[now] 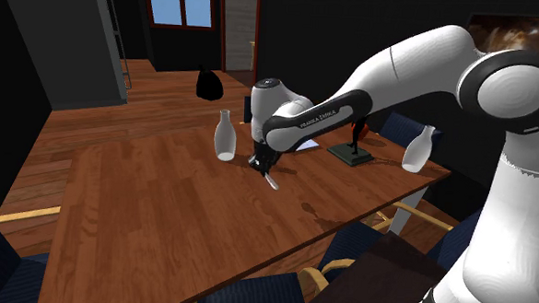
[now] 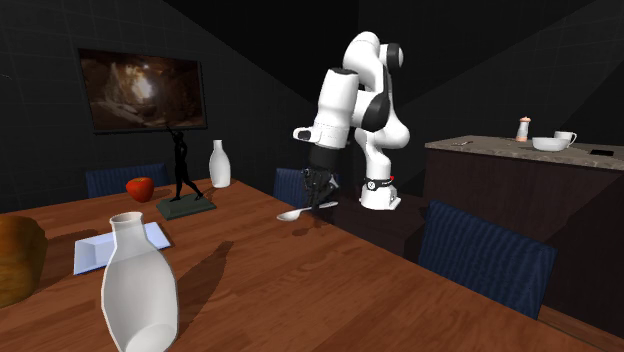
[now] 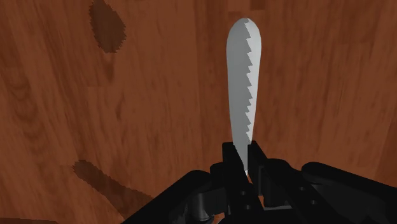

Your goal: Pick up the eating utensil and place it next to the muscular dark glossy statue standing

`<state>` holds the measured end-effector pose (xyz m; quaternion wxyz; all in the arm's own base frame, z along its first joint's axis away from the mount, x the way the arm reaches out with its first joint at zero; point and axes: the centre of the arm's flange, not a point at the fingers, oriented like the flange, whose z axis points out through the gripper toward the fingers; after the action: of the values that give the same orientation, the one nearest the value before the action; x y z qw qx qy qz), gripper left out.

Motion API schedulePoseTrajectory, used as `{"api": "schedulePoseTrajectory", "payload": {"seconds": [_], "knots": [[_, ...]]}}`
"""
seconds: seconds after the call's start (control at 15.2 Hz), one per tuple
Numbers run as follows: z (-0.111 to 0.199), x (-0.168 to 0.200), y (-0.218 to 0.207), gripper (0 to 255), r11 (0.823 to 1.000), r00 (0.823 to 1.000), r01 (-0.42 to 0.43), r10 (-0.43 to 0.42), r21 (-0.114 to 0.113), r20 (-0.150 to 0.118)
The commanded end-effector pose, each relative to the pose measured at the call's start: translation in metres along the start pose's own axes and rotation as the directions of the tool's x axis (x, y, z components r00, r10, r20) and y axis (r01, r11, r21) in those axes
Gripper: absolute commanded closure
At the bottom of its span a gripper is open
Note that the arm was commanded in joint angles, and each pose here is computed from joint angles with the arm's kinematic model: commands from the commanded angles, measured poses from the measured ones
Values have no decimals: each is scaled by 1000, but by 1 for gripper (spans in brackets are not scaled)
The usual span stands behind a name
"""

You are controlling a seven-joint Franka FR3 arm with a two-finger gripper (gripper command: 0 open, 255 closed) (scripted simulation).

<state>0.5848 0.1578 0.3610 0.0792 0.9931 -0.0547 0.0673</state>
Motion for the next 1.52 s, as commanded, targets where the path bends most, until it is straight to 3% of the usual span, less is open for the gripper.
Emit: {"api": "schedulePoseTrajectory", "payload": {"seconds": [0.0,1.45], "knots": [[-10,1,1,255,1000,1000,0,0,0,0],[-124,18,19,255,1000,1000,0,0,0,0]]}}
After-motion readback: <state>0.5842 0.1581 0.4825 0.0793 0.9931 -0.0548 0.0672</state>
